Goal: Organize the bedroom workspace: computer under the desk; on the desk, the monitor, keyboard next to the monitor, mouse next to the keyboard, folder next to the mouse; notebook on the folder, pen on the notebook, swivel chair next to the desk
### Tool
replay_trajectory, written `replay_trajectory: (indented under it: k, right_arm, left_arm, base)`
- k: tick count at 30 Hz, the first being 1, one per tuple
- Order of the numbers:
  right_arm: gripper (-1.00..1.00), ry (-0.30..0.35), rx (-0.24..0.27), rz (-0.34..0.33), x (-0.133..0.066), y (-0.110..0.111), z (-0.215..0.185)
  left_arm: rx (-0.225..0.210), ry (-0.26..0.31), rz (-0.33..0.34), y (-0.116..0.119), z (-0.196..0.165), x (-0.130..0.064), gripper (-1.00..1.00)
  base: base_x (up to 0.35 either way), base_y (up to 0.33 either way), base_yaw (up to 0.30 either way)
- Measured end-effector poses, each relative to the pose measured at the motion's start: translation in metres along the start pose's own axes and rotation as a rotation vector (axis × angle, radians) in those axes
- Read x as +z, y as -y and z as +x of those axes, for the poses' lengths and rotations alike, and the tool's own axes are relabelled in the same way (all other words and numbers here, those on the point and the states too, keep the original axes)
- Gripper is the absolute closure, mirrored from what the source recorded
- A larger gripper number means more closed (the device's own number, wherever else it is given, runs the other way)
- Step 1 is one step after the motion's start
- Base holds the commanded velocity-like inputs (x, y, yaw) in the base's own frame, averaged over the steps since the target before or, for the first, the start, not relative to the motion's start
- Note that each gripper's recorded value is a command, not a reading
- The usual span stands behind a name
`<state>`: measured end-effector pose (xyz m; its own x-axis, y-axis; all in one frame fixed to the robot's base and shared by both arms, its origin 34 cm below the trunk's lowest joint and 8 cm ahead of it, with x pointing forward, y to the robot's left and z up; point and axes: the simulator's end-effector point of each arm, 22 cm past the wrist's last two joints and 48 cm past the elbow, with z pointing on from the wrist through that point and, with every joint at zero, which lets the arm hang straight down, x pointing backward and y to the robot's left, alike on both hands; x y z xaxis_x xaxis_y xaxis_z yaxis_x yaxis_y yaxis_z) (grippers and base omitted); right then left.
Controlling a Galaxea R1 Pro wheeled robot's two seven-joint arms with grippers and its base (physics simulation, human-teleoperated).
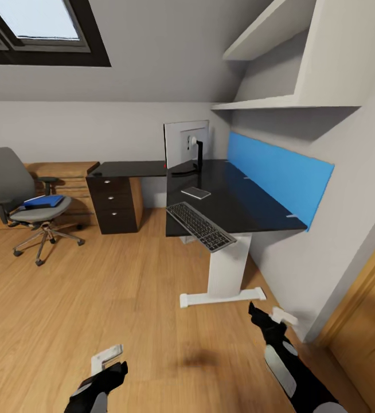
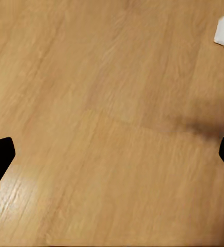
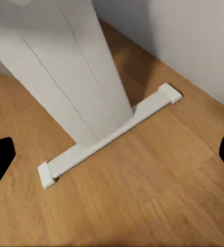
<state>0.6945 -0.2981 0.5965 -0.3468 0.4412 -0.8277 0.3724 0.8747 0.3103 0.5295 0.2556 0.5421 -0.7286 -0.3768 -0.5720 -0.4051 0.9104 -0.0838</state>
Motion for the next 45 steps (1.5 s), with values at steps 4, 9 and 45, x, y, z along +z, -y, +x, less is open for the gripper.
replay_trajectory:
  k: [4, 9, 45]
  right_arm:
    - [-1.00, -0.072, 0.195, -0.129, -0.003, -0.055, -0.028]
    - [-1.00, -0.185, 0.427, -0.241, -0.011, -0.078, -0.052]
    - [-1.00, -0.338, 0.629, -0.495, -0.037, -0.122, -0.047]
  left_arm:
    - [0.024, 0.066, 0.147, 0.073, -0.045, -0.038, -1.00]
    - [0.030, 0.121, 0.199, 0.097, -0.073, -0.046, -1.00]
    - [0.076, 0.088, 0.134, 0.064, -0.053, -0.012, -1.00]
  base:
    - [0.000, 0.000, 0.000]
    - [0.000, 0.000, 0.000]
    - [0.120, 0.000, 0.000]
